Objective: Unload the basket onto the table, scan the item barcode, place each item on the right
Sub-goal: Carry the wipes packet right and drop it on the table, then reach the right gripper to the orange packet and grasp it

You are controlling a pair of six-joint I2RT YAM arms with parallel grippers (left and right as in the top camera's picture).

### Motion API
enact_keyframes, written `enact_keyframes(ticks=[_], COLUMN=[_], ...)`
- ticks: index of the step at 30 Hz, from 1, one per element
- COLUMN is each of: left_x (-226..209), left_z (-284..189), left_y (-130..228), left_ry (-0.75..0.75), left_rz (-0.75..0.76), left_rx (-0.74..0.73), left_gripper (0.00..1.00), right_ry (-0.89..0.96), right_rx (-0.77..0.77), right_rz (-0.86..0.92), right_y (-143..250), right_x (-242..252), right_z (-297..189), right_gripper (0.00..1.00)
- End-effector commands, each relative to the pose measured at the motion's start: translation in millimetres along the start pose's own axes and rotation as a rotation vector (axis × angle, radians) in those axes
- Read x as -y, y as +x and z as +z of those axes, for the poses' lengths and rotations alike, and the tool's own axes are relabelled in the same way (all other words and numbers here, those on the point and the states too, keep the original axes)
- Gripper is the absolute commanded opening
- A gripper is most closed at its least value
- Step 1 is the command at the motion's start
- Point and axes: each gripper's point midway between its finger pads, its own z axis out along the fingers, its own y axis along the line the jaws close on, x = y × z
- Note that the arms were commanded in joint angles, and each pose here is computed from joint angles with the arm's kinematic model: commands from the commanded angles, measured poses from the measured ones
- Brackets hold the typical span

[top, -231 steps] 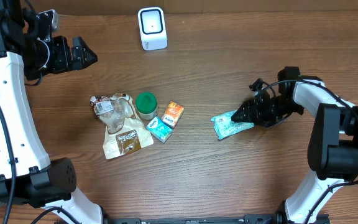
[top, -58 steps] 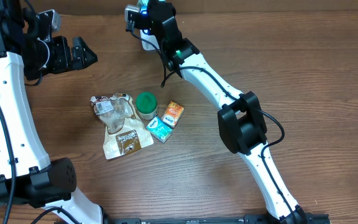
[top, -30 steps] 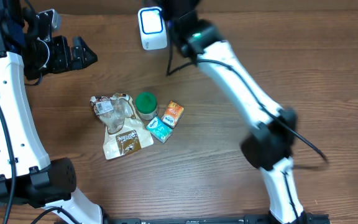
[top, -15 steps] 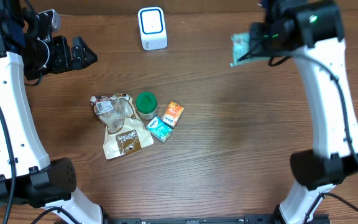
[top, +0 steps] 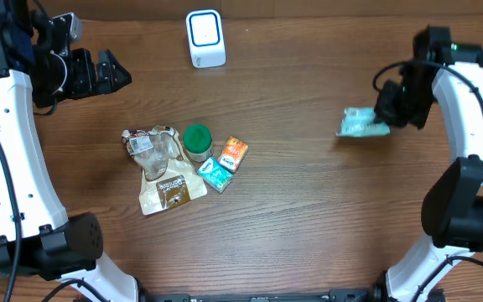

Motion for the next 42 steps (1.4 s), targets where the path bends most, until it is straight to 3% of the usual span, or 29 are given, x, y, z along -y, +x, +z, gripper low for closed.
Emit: enact_keyframes(ticks=[1, 7, 9, 10, 12, 13, 18, 26, 33, 37, 42], left_x=[6, 6, 6, 6, 6, 6, 6, 6, 6, 6, 6], left_z=[-6, -6, -6, -6, -6, -6, -6, -6, -6, -6, -6], left_y=[-2, -2, -2, -2, -2, -2, -2, -2, -2, -2, -2], left_ry=[0.009, 0.009, 0.009, 0.009, 0.009, 0.009, 0.009, 0.009, 0.009, 0.009, 0.009], left_rz=[0.029, 0.029, 0.029, 0.029, 0.029, 0.029, 0.029, 0.029, 0.029, 0.029, 0.029], left_rx=[0.021, 0.021, 0.021, 0.021, 0.021, 0.021, 0.021, 0.021, 0.021, 0.021, 0.021], left_gripper=[1.00, 1.00, 0.99, 1.00, 1.00, 1.00, 0.99, 0.99, 1.00, 1.00, 1.00], right_ry=[0.036, 0.079, 0.108, 0.115, 0.116, 0.118, 0.079, -0.207, -0.254, -0.281, -0.313], right_rx=[0.011, 0.019, 0.019, 0.015, 0.006, 0.002, -0.017, -0.046, -0.056, -0.064, -0.072], right_rz=[0.053, 0.097, 0.100, 0.100, 0.078, 0.075, 0.074, -0.057, -0.289, -0.309, -0.362], right_y=[-2, -3, -3, -2, -1, 0, 1, 16, 63, 92, 129], right_x=[27, 54, 60, 61, 61, 60, 46, -51, -149, -190, -226], right_z=[17, 35, 34, 32, 28, 25, -6, -42, -10, 15, 45], right_gripper=[0.04, 0.09, 0.29, 0.45, 0.60, 0.62, 0.58, 0.58, 0.62, 0.61, 0.49])
